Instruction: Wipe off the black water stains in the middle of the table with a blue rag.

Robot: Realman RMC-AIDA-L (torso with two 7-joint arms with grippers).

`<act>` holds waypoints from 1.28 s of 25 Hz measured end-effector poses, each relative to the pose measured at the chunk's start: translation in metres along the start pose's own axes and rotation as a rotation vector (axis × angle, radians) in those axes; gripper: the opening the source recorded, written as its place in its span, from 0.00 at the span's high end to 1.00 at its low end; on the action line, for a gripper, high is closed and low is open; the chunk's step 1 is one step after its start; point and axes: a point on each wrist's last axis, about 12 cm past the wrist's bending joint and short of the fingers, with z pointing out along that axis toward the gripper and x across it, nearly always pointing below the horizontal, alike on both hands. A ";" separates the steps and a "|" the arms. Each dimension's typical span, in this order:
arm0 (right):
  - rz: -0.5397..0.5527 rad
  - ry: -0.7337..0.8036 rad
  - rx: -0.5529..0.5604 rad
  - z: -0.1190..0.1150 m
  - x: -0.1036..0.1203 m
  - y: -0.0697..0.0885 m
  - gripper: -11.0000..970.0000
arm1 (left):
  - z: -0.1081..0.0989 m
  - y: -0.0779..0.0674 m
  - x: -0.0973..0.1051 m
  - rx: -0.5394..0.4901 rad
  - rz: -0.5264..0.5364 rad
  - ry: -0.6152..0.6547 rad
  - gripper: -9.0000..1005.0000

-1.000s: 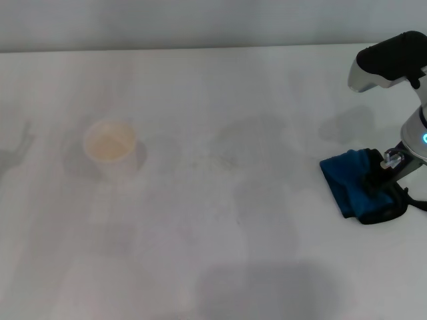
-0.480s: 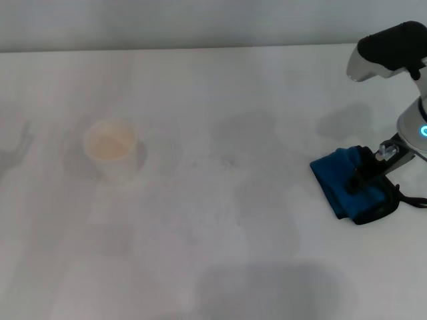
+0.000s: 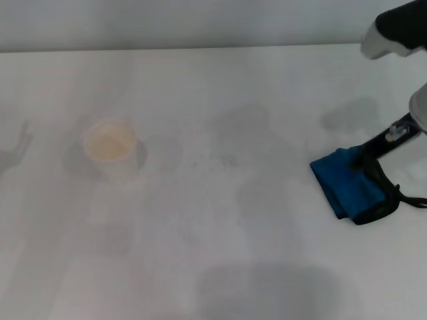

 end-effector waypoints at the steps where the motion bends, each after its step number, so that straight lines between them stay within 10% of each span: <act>1: -0.007 -0.030 -0.007 -0.003 0.000 -0.002 0.57 | 0.000 0.000 0.000 0.000 0.000 -0.001 0.12; 18: 0.142 -0.806 -0.285 0.006 0.043 -0.077 0.57 | 0.000 0.006 0.000 -0.016 0.023 0.008 0.12; 32: 0.258 -1.384 0.012 0.041 0.127 -0.084 0.58 | 0.005 0.007 -0.001 -0.011 0.028 0.005 0.12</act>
